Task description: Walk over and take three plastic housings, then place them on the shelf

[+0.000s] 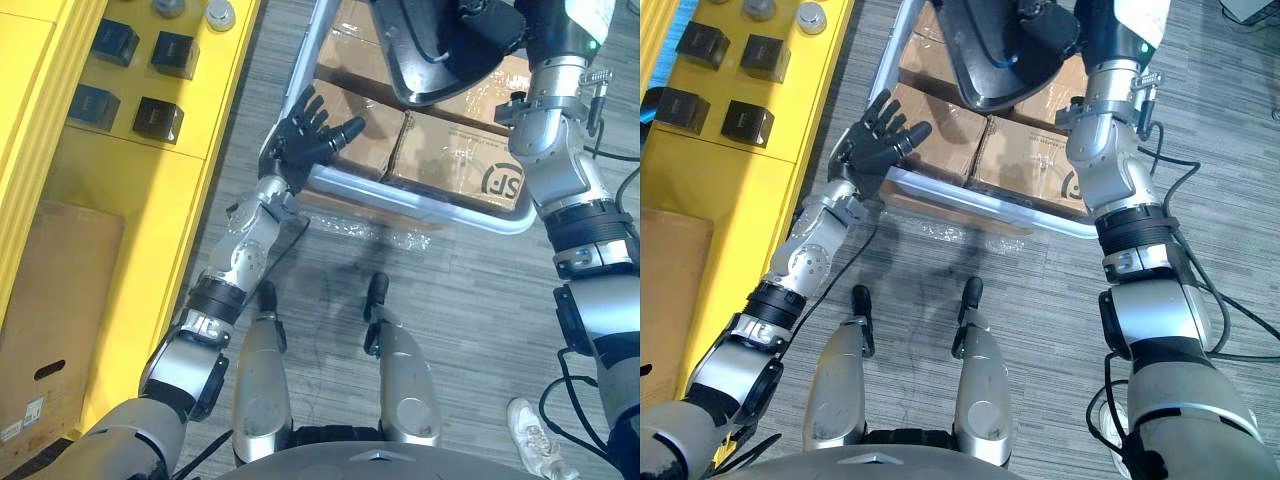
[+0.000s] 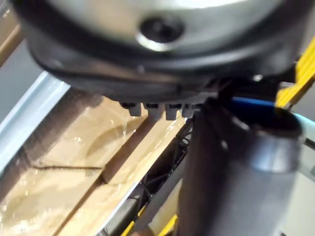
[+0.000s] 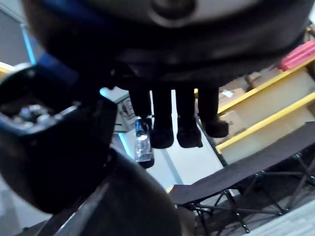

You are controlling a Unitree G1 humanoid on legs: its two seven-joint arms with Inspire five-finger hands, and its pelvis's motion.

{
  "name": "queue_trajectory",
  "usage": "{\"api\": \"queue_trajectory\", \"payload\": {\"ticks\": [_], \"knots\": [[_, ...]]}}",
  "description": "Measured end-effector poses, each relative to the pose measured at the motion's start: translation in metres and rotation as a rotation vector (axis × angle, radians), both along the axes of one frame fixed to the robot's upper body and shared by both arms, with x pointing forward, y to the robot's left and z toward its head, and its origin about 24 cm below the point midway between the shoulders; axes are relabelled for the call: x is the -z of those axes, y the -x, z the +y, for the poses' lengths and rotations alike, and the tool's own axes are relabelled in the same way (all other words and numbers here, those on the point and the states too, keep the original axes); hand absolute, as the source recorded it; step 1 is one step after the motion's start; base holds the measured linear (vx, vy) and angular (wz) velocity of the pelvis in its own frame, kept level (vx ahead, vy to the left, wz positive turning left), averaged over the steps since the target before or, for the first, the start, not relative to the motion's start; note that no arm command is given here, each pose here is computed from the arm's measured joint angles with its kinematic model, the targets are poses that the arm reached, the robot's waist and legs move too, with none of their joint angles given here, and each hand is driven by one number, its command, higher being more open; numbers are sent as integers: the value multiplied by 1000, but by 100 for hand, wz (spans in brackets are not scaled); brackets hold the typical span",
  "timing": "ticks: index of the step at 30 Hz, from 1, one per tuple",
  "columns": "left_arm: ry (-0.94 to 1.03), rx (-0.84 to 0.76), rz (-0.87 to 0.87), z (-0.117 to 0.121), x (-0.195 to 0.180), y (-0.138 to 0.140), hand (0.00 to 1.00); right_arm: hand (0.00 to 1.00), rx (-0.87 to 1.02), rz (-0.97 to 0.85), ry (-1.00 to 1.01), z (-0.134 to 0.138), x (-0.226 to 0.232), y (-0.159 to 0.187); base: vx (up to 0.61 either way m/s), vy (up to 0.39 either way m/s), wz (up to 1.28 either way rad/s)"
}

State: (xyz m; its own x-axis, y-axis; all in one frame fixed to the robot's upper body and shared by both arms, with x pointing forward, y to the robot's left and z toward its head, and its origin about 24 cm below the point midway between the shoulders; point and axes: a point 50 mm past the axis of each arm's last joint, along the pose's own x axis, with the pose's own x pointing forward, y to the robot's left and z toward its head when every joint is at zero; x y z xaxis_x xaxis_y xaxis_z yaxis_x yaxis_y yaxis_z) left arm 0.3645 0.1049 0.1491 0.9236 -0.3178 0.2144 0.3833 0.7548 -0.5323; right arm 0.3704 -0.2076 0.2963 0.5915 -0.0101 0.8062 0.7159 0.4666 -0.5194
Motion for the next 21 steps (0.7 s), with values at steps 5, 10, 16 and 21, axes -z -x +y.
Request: {"api": "queue_trajectory", "payload": {"ticks": [5, 10, 16, 21], "knots": [[197, 90, 22, -4, -5, -5, 100, 0, -88, -11, 100, 17, 7, 1, -12, 3, -4], [337, 159, 8, -5, -7, -4, 100, 0, -120, 45, 165, 21, 32, 0, 15, 2, -4], [362, 164, 8, -4, -1, -5, 100, 0, -162, 108, 169, 26, 56, -2, 5, 2, 1], [330, 143, 44, -5, 5, -4, 100, 0, -177, 150, 143, 24, 77, 2, 45, 17, 3]]}}
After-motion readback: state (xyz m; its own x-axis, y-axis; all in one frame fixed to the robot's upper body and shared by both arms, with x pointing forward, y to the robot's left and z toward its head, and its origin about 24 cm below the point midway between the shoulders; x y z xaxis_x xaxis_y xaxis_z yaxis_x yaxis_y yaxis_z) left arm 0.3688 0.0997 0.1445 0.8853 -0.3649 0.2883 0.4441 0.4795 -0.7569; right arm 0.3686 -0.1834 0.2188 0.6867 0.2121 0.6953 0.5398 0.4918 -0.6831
